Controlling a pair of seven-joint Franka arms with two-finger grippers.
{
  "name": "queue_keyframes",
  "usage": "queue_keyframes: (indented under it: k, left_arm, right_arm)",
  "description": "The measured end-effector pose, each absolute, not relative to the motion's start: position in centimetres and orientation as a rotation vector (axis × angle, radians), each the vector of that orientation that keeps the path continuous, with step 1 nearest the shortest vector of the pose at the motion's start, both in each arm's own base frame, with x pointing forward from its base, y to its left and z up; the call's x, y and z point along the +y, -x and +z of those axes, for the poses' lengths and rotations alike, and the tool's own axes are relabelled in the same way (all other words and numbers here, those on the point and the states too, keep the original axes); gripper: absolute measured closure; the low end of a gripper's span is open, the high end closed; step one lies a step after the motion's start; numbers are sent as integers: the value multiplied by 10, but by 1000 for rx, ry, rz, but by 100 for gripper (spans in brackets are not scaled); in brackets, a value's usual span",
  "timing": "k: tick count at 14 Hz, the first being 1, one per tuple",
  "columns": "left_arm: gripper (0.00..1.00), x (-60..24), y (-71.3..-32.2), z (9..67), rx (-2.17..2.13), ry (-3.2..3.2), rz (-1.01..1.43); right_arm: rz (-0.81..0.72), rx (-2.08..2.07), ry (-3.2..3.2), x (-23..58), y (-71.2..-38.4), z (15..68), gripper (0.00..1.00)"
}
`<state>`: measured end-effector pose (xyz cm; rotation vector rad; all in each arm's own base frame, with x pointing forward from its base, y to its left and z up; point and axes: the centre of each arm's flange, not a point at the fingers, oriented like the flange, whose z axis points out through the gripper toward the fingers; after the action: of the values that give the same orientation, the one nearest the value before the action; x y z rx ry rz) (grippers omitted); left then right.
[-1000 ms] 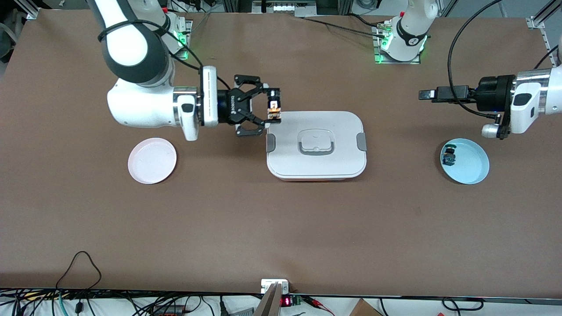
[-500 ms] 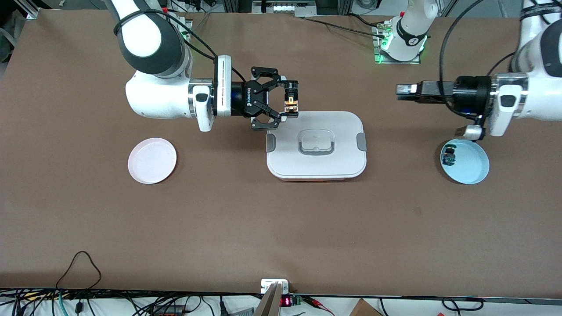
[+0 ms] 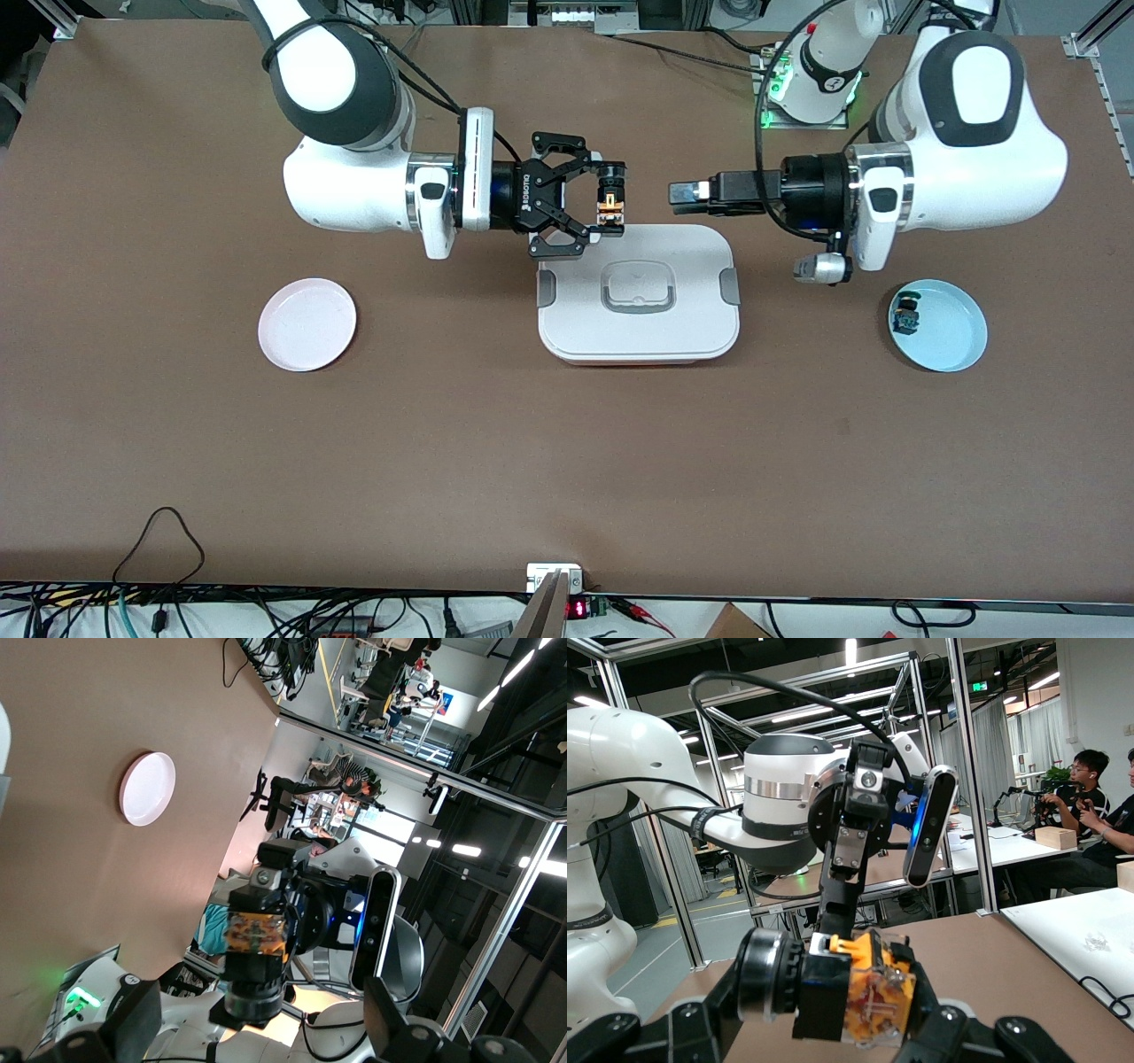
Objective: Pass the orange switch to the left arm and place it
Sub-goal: 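Grasp the switch with the left gripper while the right gripper releases it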
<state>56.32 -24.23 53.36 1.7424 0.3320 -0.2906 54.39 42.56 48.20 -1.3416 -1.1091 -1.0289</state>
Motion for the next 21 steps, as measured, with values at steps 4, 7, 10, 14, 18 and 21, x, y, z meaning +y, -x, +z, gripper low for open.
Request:
queue_keyframes:
  k: [4,7,10,14,18,21]
  left_arm:
    - [0,-256,-561,529,322,-1725,-281]
    - [1,-270,-560,519,299,-1711,-277]
    - [7,-287,-555,509,266,-1715,-283]
    - [41,-288,-555,509,250,-1716,-273]
    - [58,-288,-555,509,234,-1715,-258]
    - [58,-288,-555,510,234,-1714,-256]
  right_arm:
    - [-1031,-1111,1340,428,-543,483,26]
    - [-1031,-1111,1340,428,-543,483,26]
    - [-1032,-1111,1341,428,-543,483,26]
    - [-1032,-1111,1341,428,-544,483,26]
    - [-1032,-1106,1342,428,-544,483,26]
    - [-1036,-1080,1338,429,-544,483,22]
